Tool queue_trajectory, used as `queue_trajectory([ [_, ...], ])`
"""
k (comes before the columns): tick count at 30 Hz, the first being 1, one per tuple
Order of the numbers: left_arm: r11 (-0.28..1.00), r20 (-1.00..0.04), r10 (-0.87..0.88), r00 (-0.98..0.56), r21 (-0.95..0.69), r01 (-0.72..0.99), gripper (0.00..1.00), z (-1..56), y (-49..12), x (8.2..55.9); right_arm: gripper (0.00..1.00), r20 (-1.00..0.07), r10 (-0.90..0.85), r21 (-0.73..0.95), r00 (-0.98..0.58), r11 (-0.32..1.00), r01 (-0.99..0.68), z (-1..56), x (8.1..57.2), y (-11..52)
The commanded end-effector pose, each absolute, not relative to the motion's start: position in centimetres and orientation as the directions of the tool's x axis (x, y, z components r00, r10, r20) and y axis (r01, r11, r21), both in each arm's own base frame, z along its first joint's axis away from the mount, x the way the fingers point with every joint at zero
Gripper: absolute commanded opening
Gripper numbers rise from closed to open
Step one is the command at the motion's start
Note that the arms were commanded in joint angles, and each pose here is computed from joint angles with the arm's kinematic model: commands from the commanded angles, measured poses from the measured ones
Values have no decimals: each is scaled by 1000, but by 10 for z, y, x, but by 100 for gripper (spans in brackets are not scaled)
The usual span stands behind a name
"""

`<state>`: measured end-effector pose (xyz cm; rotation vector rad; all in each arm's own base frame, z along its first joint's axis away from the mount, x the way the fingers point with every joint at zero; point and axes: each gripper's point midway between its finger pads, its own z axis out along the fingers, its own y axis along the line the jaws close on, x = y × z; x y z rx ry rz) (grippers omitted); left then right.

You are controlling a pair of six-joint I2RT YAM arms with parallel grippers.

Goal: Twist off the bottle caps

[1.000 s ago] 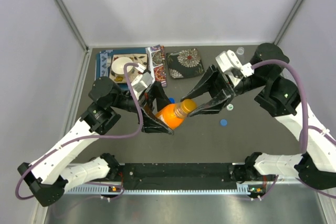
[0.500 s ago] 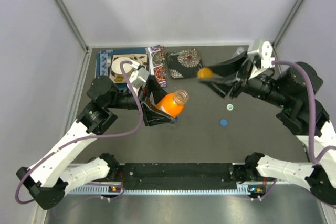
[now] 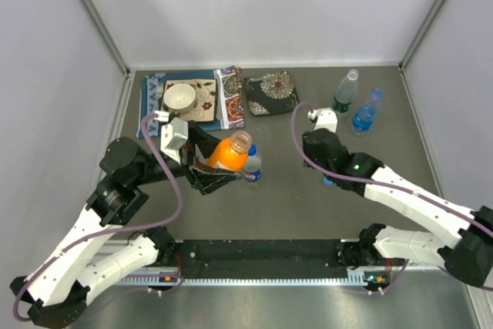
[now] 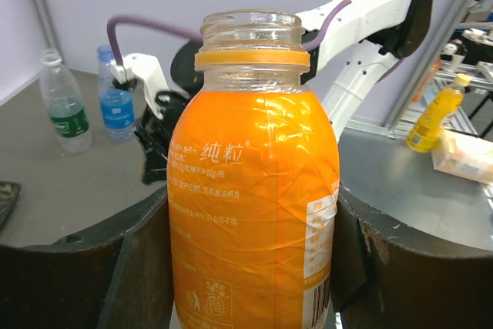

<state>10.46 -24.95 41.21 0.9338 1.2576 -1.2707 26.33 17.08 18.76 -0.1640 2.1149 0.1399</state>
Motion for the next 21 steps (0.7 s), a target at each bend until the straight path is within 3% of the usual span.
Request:
queue_trajectory([
  [1, 236, -982, -175, -72, -113, 965, 33, 410, -238, 117, 0, -841, 88, 109, -534, 994, -8, 170, 277, 168],
  [14, 270, -982, -166, -85, -129, 954, 33, 395, -234, 119, 0, -666, 129, 156, -735, 987, 32, 60, 284, 184],
  [21, 275, -982, -163, -100, -143, 951, 33, 390, -235, 121, 0, -619, 131, 162, -774, 986, 38, 39, 287, 184],
])
